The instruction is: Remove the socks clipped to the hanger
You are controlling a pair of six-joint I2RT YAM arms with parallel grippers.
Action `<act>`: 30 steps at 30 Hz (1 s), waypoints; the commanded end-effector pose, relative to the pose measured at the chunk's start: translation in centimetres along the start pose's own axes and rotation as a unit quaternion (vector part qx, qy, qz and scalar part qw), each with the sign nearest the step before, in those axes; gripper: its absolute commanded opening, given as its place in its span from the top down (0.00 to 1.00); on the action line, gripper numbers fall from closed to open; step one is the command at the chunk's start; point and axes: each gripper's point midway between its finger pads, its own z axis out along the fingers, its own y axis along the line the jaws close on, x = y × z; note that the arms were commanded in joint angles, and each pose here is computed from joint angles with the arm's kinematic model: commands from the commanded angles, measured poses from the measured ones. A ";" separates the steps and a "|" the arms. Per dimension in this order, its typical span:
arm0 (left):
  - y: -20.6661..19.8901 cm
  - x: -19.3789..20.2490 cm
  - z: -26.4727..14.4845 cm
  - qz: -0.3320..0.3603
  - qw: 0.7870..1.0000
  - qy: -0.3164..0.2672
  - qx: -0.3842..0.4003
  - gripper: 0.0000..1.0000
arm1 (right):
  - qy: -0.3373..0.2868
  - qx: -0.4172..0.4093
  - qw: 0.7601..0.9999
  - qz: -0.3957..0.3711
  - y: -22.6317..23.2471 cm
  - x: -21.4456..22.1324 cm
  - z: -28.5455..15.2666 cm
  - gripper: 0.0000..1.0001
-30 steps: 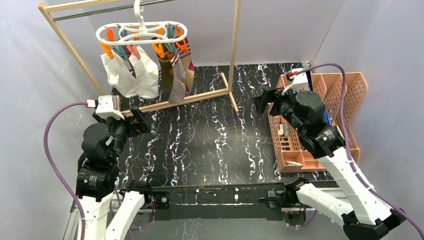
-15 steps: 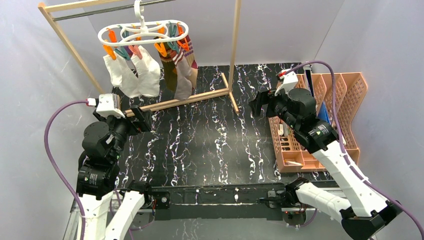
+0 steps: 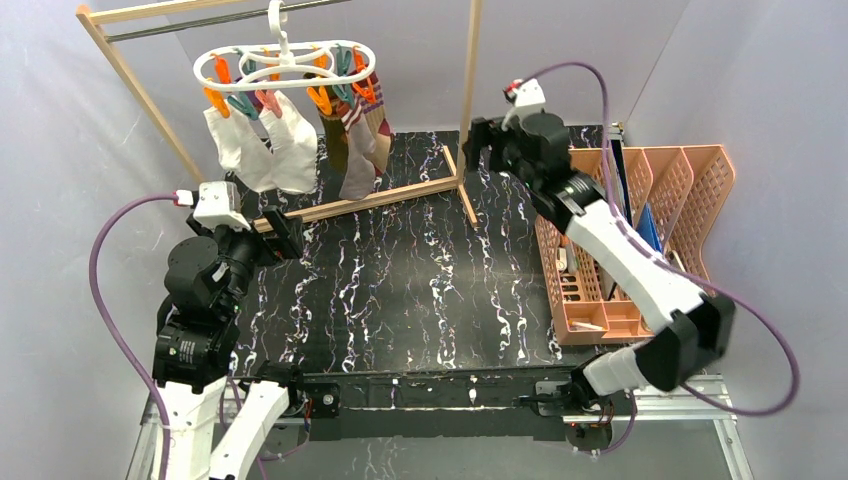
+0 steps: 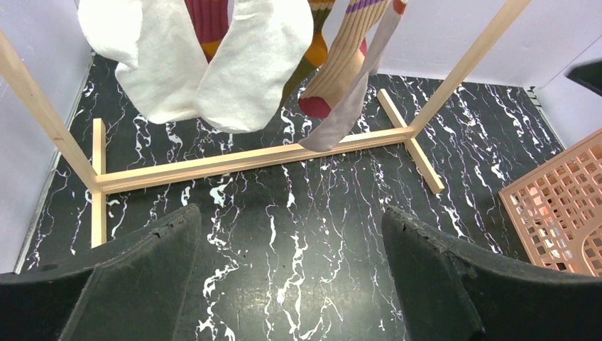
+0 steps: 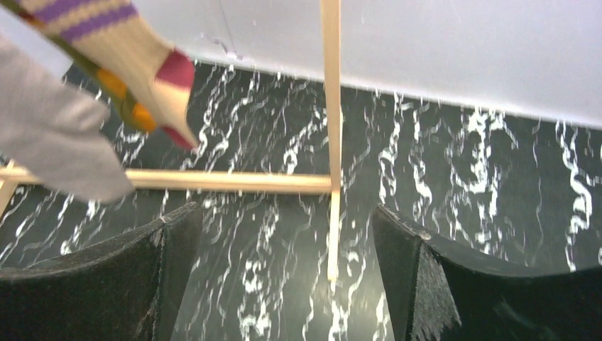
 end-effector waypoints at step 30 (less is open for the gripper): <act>-1.2 -4.9 0.5 0.026 0.998 -0.048 0.012 0.05 | -0.167 0.123 0.970 -0.129 -4.7 -10.8 15.9 0.51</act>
